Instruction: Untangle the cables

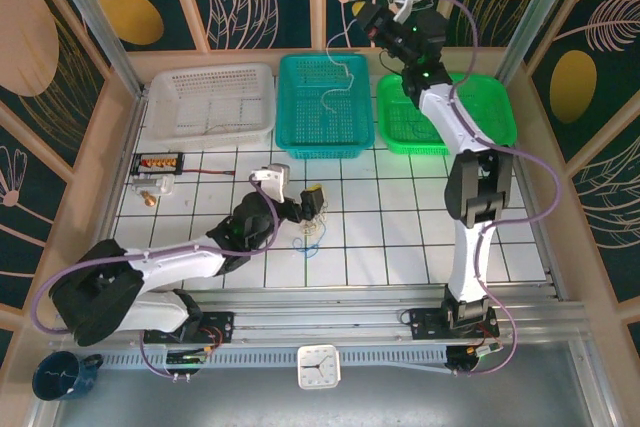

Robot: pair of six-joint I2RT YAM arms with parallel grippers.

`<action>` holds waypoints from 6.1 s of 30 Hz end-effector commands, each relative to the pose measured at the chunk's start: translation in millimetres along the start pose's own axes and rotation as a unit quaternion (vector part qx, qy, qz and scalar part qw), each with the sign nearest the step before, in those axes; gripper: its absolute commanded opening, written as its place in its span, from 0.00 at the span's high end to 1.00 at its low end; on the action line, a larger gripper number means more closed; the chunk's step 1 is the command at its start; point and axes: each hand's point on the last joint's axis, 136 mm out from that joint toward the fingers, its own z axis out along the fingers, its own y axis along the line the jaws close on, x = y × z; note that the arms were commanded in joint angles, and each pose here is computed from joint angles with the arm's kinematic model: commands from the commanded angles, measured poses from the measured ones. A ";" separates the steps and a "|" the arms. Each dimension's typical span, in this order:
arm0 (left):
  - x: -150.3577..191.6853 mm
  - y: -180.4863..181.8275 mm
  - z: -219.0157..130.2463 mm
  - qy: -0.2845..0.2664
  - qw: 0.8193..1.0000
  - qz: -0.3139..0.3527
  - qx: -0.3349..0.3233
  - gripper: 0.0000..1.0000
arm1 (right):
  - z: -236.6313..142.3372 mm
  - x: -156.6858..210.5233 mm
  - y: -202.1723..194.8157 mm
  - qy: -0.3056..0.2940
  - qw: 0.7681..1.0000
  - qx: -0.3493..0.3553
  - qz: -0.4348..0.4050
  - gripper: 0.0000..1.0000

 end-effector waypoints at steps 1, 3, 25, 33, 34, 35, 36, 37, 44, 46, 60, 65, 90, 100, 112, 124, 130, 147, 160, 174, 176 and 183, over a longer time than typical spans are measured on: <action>-15.4 15.0 -6.7 -0.018 0.999 -0.015 -0.046 0.01 | 8.5 16.7 -11.2 0.014 1.000 -0.009 -0.008 1.00; -20.5 15.6 -9.9 -0.024 0.998 -0.025 -0.047 0.01 | 13.5 40.9 -33.4 0.034 0.999 0.014 -0.007 1.00; -22.1 18.5 -5.2 -0.007 0.996 -0.074 -0.056 0.01 | 2.5 96.4 -50.4 0.134 0.974 0.137 -0.121 0.38; -0.5 19.5 7.8 0.055 0.993 -0.086 -0.063 0.01 | -49.0 114.5 -5.3 0.124 0.981 0.110 -0.099 0.38; 2.4 19.2 9.4 0.062 0.992 -0.088 -0.063 0.01 | -57.2 117.8 -1.4 0.123 0.982 0.110 -0.097 0.38; 6.1 19.0 10.9 0.069 0.992 -0.089 -0.063 0.01 | -65.5 122.6 0.4 0.124 0.982 0.111 -0.093 0.38; 9.6 19.4 12.4 0.077 0.991 -0.090 -0.064 0.01 | -74.3 128.9 2.9 0.125 0.982 0.111 -0.090 0.39; 13.0 20.2 13.9 0.085 0.990 -0.091 -0.066 0.01 | -82.3 134.1 4.2 0.126 0.982 0.114 -0.087 0.39; 37.8 31.6 14.8 0.136 0.980 -0.114 -0.085 0.01 | -135.8 211.0 2.0 0.179 0.969 0.147 -0.083 0.39; 42.3 34.7 11.6 0.142 0.979 -0.120 -0.086 0.01 | -147.2 236.9 2.1 0.203 0.963 0.155 -0.082 0.40; 33.3 55.0 -5.2 0.127 0.979 -0.128 -0.094 0.01 | -240.3 381.9 -0.4 0.336 0.923 0.188 -0.028 0.42; 37.3 54.2 -0.9 0.137 0.978 -0.126 -0.091 0.01 | -248.9 418.7 21.6 0.378 0.911 0.164 -0.031 0.44; 39.5 55.1 2.5 0.136 0.978 -0.127 -0.091 0.01 | -256.7 482.6 5.6 0.435 0.878 0.196 -0.045 0.38; 40.4 54.8 4.0 0.133 0.979 -0.128 -0.089 0.01 | -260.2 478.2 2.3 0.429 0.877 0.212 -0.046 0.36; 41.0 53.9 6.2 0.132 0.979 -0.131 -0.086 0.01 | -247.5 479.0 7.0 0.427 0.880 0.201 -0.047 0.54; 37.3 53.8 5.0 0.125 0.980 -0.132 -0.085 0.01 | -247.3 475.0 13.6 0.424 0.884 0.190 -0.045 1.00; 38.4 54.7 3.6 0.125 0.980 -0.128 -0.086 0.01 | -235.7 447.0 24.1 0.398 0.898 0.179 -0.056 1.00; 28.3 52.0 -7.0 0.091 0.990 -0.094 -0.059 0.01 | -188.8 257.3 97.3 0.208 0.967 0.110 -0.100 1.00; 8.4 28.6 -23.3 0.041 0.997 -0.056 0.022 0.01 | -183.9 246.1 102.4 0.200 0.970 0.098 -0.101 1.00; -45.0 -39.6 -2.2 0.002 0.987 0.031 0.156 0.01 | -175.6 253.1 120.3 0.217 0.970 0.062 -0.091 1.00; -50.7 -42.5 5.0 -0.003 0.987 0.036 0.156 0.01 | -174.0 257.4 124.6 0.222 0.969 0.056 -0.091 1.00; -36.9 -47.4 30.8 0.015 0.985 0.028 0.171 0.01 | -163.0 250.3 150.0 0.219 0.970 0.032 -0.105 1.00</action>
